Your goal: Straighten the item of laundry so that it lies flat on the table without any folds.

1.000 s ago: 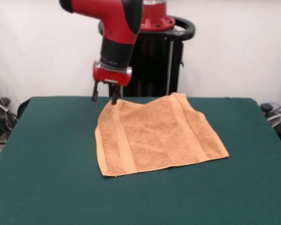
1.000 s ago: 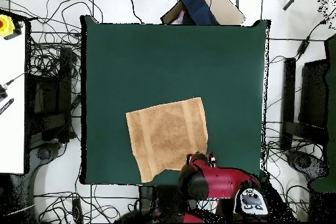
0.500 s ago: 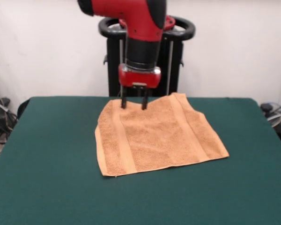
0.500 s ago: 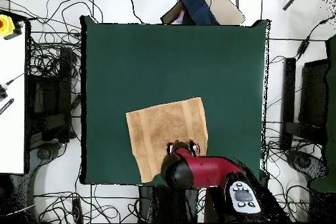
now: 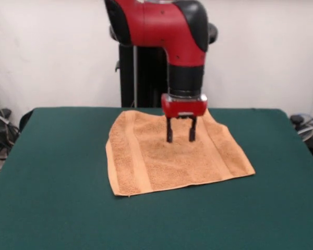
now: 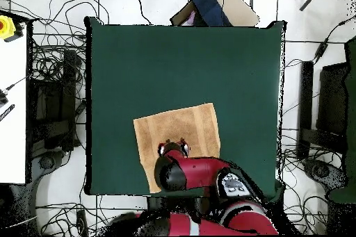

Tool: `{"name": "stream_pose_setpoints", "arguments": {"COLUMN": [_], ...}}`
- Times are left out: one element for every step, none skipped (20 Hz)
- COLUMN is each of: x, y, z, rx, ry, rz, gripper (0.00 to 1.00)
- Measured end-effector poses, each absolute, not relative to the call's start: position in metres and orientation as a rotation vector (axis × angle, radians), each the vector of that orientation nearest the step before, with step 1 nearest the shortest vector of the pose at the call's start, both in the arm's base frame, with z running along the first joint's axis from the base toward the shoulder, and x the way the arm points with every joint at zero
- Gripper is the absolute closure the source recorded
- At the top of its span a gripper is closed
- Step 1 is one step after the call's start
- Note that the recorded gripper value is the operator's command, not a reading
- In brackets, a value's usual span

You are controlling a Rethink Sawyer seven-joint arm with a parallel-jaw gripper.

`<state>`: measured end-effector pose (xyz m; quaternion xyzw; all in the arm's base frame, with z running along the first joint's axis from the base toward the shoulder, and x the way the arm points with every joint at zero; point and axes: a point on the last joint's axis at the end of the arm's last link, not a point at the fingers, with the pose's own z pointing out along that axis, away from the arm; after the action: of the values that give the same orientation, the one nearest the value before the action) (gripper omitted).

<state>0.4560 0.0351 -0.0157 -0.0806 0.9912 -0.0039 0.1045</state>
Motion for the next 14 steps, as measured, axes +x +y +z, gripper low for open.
{"name": "stream_pose_setpoints", "arguments": {"x": [0.456,0.456,0.455,0.455,0.455,0.454,0.455,0.456,0.456,0.456,0.457,0.457,0.457,0.458], "y": [0.042,0.053,0.063,0.068,0.077,0.086,0.089,0.093,0.094,0.096,0.097,0.097,0.098,0.1], "z": [-0.023,-0.031,-0.038,-0.042,-0.048,-0.054,-0.055,-0.057,-0.057,-0.057,-0.057,-0.057,-0.057,-0.057], "rx": [-0.241,-0.241,-0.242,-0.24,-0.237,-0.233,-0.219,-0.205,-0.2,-0.195,-0.19,-0.184,-0.177,-0.167], "ry": [2.912,2.903,2.895,2.893,2.893,2.895,2.894,2.894,2.895,2.897,2.898,2.899,2.901,2.902], "rz": [0.0,0.011,0.022,0.027,0.032,0.036,0.017,-0.002,-0.011,-0.021,-0.03,-0.037,-0.045,-0.057], "gripper": [0.0,0.0,0.0,0.0,0.0,0.0,0.0,0.0,0.0,0.0,0.0,0.0,0.0,0.0]}}
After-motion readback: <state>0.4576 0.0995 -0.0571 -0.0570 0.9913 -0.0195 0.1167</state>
